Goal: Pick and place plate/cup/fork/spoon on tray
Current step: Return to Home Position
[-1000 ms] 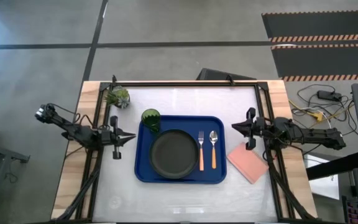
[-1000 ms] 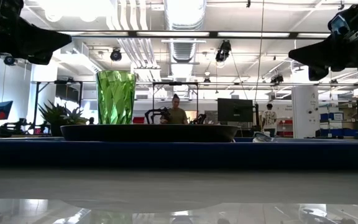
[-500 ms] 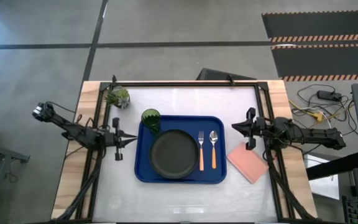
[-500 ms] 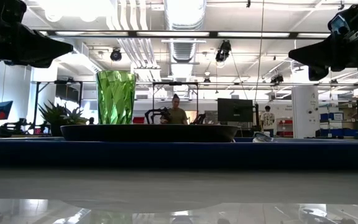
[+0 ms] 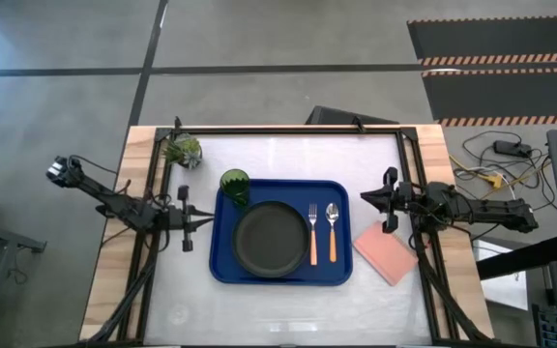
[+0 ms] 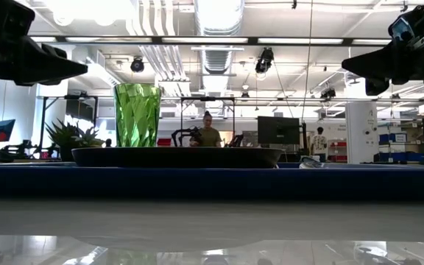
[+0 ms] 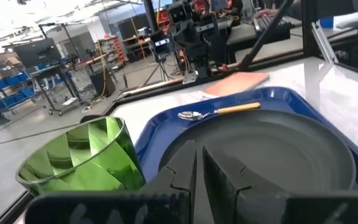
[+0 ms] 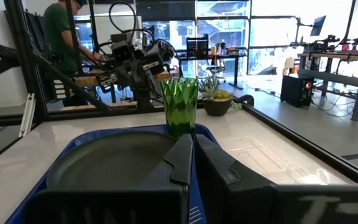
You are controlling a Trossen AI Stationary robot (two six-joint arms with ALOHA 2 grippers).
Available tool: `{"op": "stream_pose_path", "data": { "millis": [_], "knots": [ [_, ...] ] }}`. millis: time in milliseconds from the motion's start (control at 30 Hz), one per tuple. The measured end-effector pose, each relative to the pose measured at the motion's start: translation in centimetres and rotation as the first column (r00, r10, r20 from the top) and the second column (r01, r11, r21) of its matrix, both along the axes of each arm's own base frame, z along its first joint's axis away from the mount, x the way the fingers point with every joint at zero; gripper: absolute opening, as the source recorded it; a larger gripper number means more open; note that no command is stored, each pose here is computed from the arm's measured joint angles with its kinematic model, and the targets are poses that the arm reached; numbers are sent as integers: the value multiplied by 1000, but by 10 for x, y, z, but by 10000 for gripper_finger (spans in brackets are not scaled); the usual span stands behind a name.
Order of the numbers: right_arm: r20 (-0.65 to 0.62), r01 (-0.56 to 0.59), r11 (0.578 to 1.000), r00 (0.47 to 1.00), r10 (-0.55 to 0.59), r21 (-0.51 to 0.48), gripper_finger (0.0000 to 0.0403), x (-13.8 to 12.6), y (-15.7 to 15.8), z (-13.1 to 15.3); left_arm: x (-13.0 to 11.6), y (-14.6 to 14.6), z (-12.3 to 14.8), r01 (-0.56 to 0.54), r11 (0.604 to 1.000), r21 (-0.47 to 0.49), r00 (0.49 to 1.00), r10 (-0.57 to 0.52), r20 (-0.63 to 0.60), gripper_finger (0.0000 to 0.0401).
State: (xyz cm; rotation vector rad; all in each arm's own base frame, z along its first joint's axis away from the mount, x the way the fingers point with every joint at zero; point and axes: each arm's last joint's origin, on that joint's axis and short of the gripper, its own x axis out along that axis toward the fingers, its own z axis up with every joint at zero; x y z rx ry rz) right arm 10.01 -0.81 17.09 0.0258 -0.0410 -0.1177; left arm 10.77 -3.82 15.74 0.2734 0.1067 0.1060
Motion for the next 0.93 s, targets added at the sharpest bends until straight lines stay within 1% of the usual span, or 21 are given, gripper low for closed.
{"op": "stream_pose_path", "data": {
  "millis": [933],
  "knots": [
    [0, 0, 1000, 1000, 0, 0, 9, 0, 0, 0, 6, -3, -14, 4, 998, 65, 992, 4, -124, 11]
  ]
}}
